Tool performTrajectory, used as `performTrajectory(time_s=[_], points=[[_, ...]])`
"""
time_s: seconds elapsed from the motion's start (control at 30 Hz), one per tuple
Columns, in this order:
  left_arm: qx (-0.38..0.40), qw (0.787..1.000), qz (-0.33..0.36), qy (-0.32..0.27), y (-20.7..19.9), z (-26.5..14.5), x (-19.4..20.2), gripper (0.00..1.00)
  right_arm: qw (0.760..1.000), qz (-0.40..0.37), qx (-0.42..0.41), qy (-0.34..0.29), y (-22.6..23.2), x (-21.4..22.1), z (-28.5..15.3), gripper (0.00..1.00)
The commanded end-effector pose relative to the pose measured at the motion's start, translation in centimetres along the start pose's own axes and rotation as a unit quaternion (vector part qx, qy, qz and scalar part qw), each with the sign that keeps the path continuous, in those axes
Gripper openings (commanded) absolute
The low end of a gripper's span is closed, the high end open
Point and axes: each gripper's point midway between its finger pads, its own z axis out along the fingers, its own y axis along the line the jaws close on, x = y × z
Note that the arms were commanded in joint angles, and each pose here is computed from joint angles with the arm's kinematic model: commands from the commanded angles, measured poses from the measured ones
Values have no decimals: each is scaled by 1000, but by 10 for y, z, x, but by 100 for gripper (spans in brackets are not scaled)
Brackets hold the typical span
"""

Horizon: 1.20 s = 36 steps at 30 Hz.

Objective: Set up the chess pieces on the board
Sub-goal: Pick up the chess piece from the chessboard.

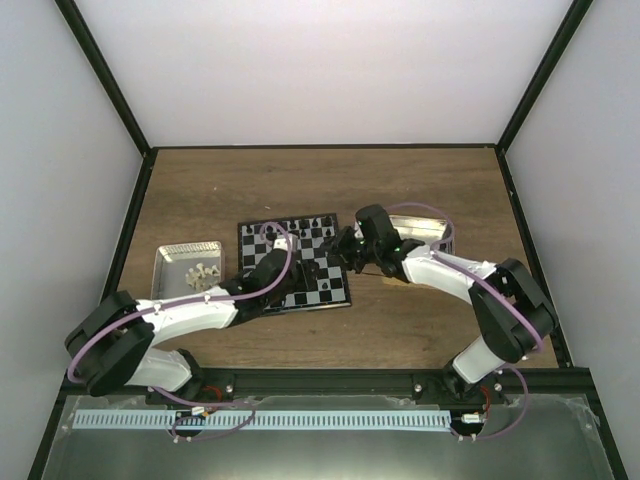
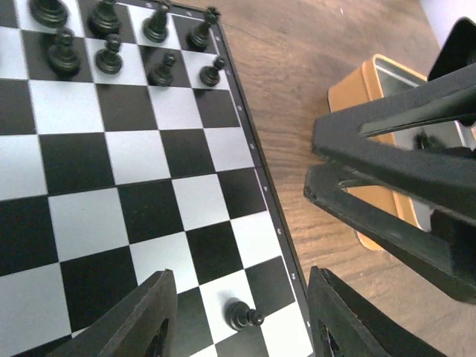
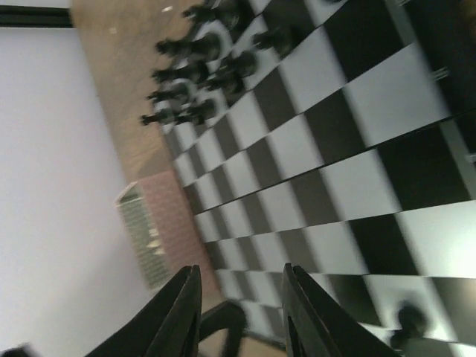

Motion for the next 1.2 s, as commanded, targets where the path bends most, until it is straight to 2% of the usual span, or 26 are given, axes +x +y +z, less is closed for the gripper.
performTrajectory(time_s=[0.0, 0.13, 0.27, 0.4, 0.63, 0.73, 1.03, 1.17], points=[[29, 994, 87, 61, -22, 1, 6, 52, 990, -84, 93, -70, -33, -19, -19, 33], [33, 980, 139, 137, -30, 8, 31, 53, 974, -94, 145, -149, -50, -44, -51, 36], [13, 973, 153, 172, -27, 13, 43, 53, 959, -90, 161, -216, -57, -68, -87, 37], [-28, 964, 167, 204, -15, 23, 51, 47, 947, -91, 174, -256, -62, -80, -111, 37], [-55, 956, 166, 236, -7, 31, 60, 40, 945, -88, 171, -264, -65, -83, -118, 37], [-53, 955, 170, 236, -8, 33, 60, 32, 946, -87, 169, -264, -66, -82, -117, 37], [-59, 952, 178, 242, -8, 40, 61, 31, 943, -90, 170, -274, -66, -86, -121, 37], [-67, 953, 185, 232, -8, 42, 55, 20, 942, -88, 169, -277, -66, -87, -123, 37]])
